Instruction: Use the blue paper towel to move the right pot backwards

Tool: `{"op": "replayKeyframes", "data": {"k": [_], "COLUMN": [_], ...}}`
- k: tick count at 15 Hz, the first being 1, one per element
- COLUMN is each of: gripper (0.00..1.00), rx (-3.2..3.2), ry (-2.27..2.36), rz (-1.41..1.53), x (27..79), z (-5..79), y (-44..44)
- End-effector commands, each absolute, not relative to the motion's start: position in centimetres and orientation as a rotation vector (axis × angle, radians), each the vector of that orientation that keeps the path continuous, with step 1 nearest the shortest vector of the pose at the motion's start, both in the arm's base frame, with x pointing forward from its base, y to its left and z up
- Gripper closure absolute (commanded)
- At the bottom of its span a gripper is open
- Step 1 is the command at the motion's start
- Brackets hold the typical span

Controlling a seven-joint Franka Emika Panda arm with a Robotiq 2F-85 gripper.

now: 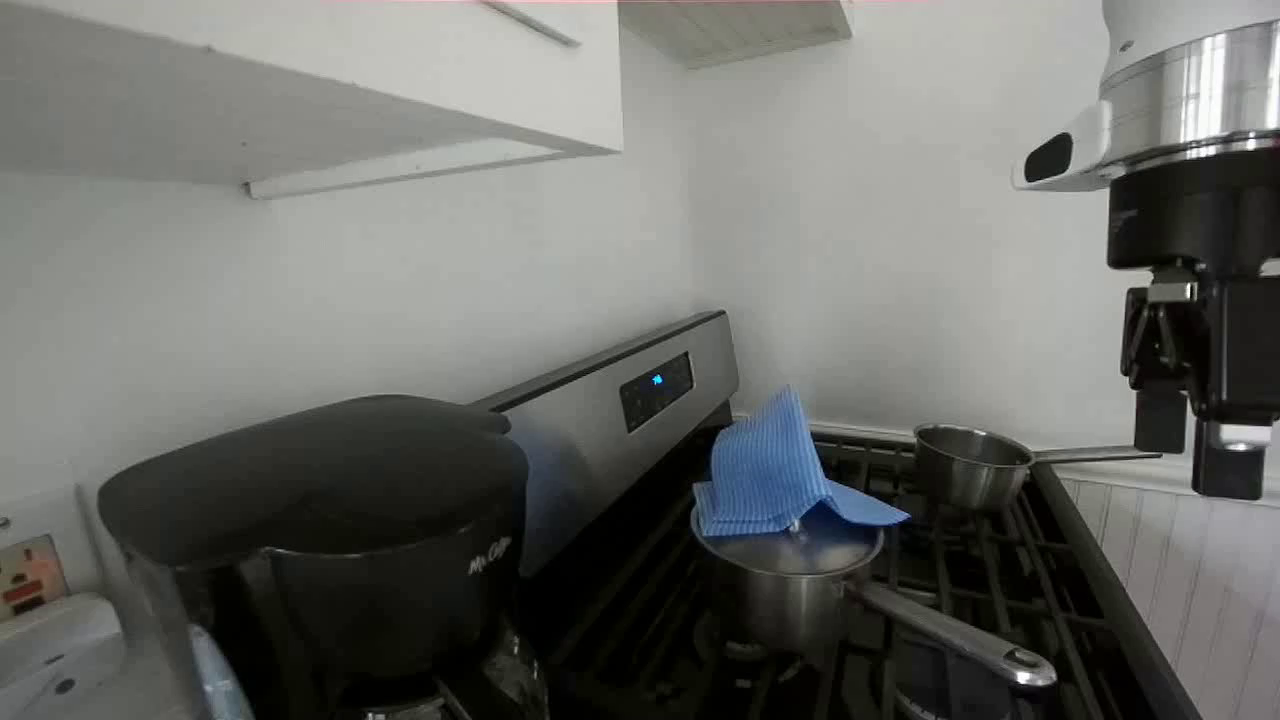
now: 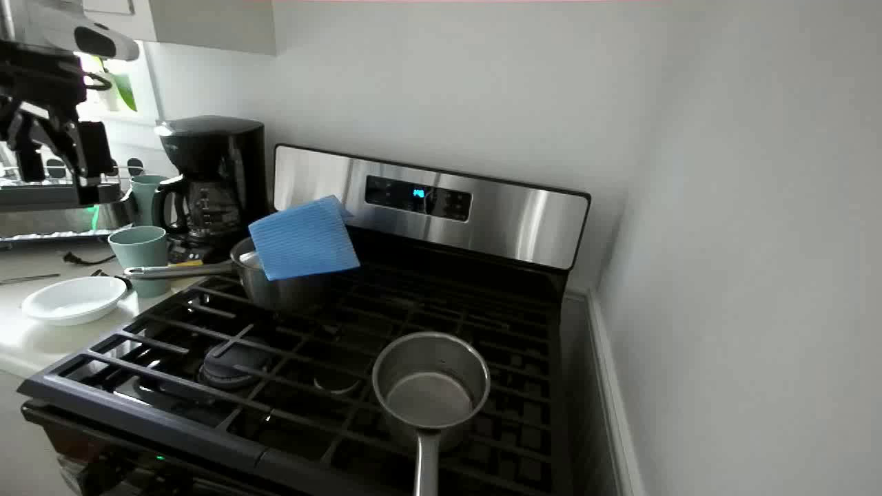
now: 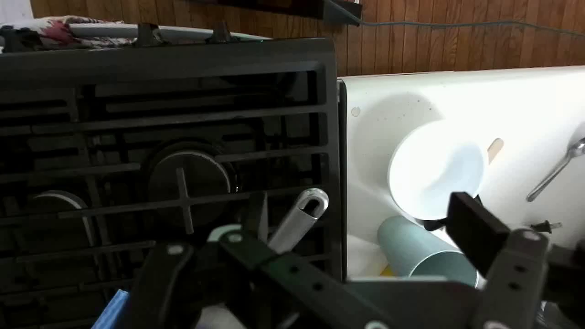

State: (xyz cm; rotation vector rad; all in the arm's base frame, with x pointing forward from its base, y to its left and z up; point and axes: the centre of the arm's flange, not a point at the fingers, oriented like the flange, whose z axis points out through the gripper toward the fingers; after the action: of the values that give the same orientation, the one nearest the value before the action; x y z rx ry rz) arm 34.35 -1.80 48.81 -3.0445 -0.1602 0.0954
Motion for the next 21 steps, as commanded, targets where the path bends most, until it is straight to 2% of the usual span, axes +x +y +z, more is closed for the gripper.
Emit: {"op": "replayKeyframes", "data": {"k": [1,5,14,21], "gripper": [0.00,0.00,0.00,0.00], "rx": [-3.044,-3.045,-3.214,-3.196], "ry": [-0.160,-0.160,-0.041,0.509], "rz": [0.095,0.095,-0.120,-0.208], "x": [34.3,34.3,46.3,54.2], "z": [48.8,48.8,47.5,43.2], "y": [-1.8,-1.8,-4.7,-6.0]}}
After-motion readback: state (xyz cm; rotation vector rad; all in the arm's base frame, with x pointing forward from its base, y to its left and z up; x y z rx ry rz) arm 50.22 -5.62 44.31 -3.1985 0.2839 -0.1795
